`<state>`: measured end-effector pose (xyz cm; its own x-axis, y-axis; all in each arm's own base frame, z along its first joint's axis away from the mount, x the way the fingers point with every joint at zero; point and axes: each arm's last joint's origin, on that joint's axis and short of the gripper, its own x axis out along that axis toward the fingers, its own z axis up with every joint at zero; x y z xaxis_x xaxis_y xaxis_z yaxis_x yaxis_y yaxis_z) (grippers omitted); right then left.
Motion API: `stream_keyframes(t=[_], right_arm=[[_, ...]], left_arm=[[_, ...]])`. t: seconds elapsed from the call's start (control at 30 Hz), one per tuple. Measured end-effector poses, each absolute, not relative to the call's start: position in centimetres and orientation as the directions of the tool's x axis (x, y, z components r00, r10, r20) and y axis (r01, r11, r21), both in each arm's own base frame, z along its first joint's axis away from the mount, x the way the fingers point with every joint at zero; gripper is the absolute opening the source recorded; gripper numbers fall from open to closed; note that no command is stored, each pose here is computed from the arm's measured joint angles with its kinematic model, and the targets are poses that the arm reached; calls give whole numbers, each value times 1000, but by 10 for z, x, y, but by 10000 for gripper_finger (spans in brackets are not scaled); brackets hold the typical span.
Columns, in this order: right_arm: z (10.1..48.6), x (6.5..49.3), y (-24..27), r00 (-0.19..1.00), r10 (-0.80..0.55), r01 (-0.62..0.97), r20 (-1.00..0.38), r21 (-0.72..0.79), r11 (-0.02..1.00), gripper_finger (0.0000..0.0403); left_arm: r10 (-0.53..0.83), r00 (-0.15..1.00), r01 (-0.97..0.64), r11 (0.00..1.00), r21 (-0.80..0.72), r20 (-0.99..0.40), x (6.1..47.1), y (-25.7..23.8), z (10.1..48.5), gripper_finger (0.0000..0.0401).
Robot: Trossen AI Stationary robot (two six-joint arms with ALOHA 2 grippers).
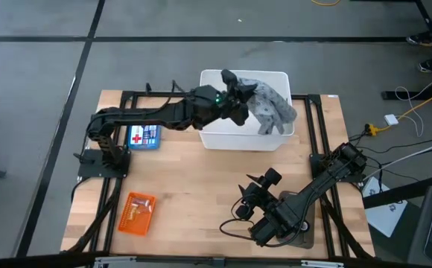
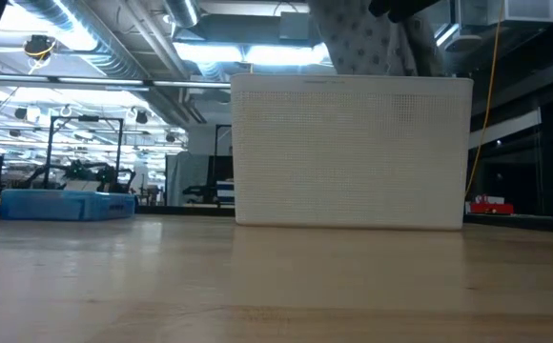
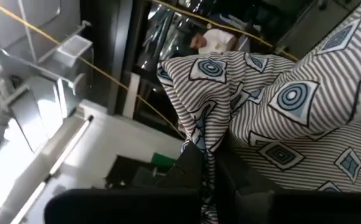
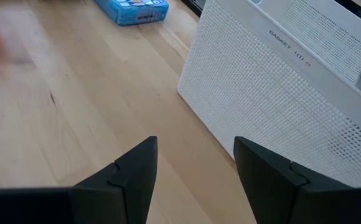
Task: Pick & Place Medicine items
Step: Put the gray patient gown into the white laundry bin
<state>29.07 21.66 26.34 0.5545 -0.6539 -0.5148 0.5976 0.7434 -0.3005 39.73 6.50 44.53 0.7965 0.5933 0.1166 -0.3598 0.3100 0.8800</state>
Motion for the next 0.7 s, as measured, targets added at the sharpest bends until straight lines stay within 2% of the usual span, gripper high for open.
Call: stream_keyframes(t=[0.23,0.43,0.7], right_arm=[[263,291,217,554,-652,597,-518,-298,745,212],[263,291,217,554,-652,598,-518,-297,744,212],[263,291,217,555,-651,599,-517,-295,745,212]], left_arm=[[619,782,-370,369,852,71,400,107,431,2],[568,821,-400,499,769,58,392,142,428,2],[574,819,-372,563,738,-24,388,166,416,2]])
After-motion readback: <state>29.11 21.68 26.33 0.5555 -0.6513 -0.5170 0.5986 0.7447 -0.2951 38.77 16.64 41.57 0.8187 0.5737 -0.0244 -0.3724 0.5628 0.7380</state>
